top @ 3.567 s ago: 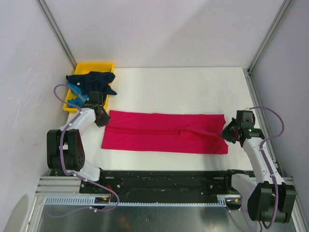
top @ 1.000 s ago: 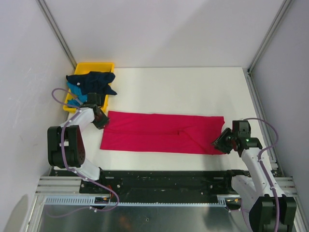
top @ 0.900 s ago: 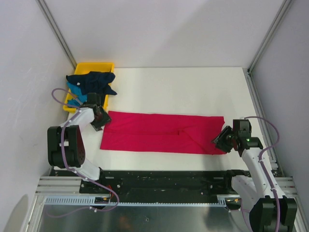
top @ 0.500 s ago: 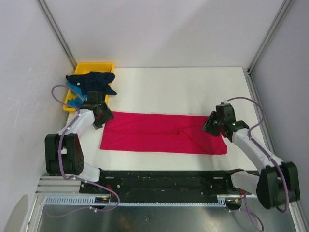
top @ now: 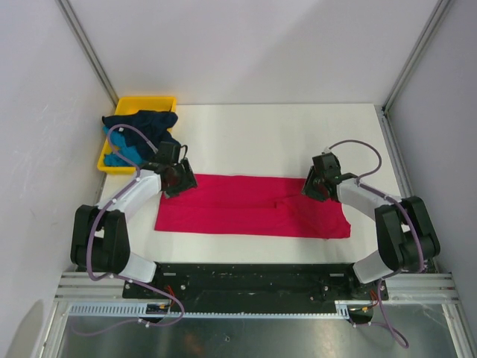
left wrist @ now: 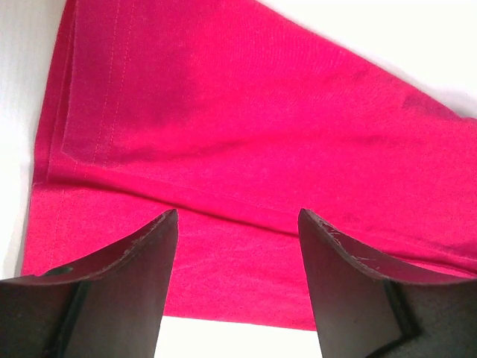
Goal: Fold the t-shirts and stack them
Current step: Fold the other side of the tshirt into a rectangle
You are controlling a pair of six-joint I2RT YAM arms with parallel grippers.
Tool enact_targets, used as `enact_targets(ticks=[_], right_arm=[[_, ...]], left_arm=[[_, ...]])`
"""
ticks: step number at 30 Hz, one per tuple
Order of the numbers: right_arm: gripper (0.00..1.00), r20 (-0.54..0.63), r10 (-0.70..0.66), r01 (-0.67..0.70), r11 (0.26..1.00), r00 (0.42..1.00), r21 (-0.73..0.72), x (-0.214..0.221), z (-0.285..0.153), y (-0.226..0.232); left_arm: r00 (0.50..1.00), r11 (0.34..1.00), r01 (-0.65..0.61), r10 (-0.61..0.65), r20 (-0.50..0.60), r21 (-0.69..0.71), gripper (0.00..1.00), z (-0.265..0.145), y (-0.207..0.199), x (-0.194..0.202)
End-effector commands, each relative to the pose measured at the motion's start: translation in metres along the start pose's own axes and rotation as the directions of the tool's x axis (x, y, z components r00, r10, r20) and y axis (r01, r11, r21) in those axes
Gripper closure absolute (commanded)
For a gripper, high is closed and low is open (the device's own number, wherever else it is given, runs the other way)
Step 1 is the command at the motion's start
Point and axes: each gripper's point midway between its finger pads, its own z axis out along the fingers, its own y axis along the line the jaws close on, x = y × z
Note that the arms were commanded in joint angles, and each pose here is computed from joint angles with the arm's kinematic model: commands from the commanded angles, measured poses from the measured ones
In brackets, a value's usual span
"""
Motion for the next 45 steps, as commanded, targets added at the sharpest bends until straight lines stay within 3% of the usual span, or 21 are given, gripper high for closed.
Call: enact_targets(ticks=[1,7,15,20,29,40,42,45], right_arm=[[0.60,0.072,-0.047,0.047,0.999,0.996,-0.001,-0.021,0.008,0.014],[0.63,0.044,-0.066,0.065,0.998,0.997,0.016,-0.012,0.014,0.017],[0.93,0.047,-0.069,0.069,0.998,0.996,0.009,-0.005,-0.002,0.027],[0.98,0.047,-0.075,0.076,0.997,0.996,-0.026,0.001,-0.020,0.039],[0.99,-0.001,-0.164,0.163,0.983,0.986,-0.082,0.034,-0.041,0.061],[0.99,-0.062,-0.227,0.220,0.971,0.972,-0.094,0.065,-0.023,0.064],[0.94,-0.061,-0.229,0.223,0.971,0.972,-0.091,0.065,-0.020,0.063],[0.77,-0.060,-0.232,0.227,0.970,0.971,-0.089,0.064,-0.016,0.063]], left_arm=[[0.999,0.998,-0.031,0.029,0.040,0.049,0.30,-0.012,-0.015,-0.013],[0.999,0.998,-0.035,0.034,0.037,0.047,0.30,-0.012,-0.015,-0.011],[0.999,0.999,-0.035,0.034,0.034,0.036,0.30,-0.010,-0.012,-0.009],[0.999,0.999,-0.036,0.035,0.031,0.031,0.30,-0.008,-0.011,-0.008],[0.999,0.999,-0.041,0.040,0.023,0.030,0.30,-0.007,-0.012,-0.005],[0.999,0.998,-0.052,0.052,0.015,0.038,0.30,-0.007,-0.015,0.000],[0.998,0.998,-0.055,0.054,0.011,0.036,0.29,-0.006,-0.015,0.001],[0.998,0.997,-0.061,0.060,0.004,0.037,0.29,-0.005,-0.015,0.003]])
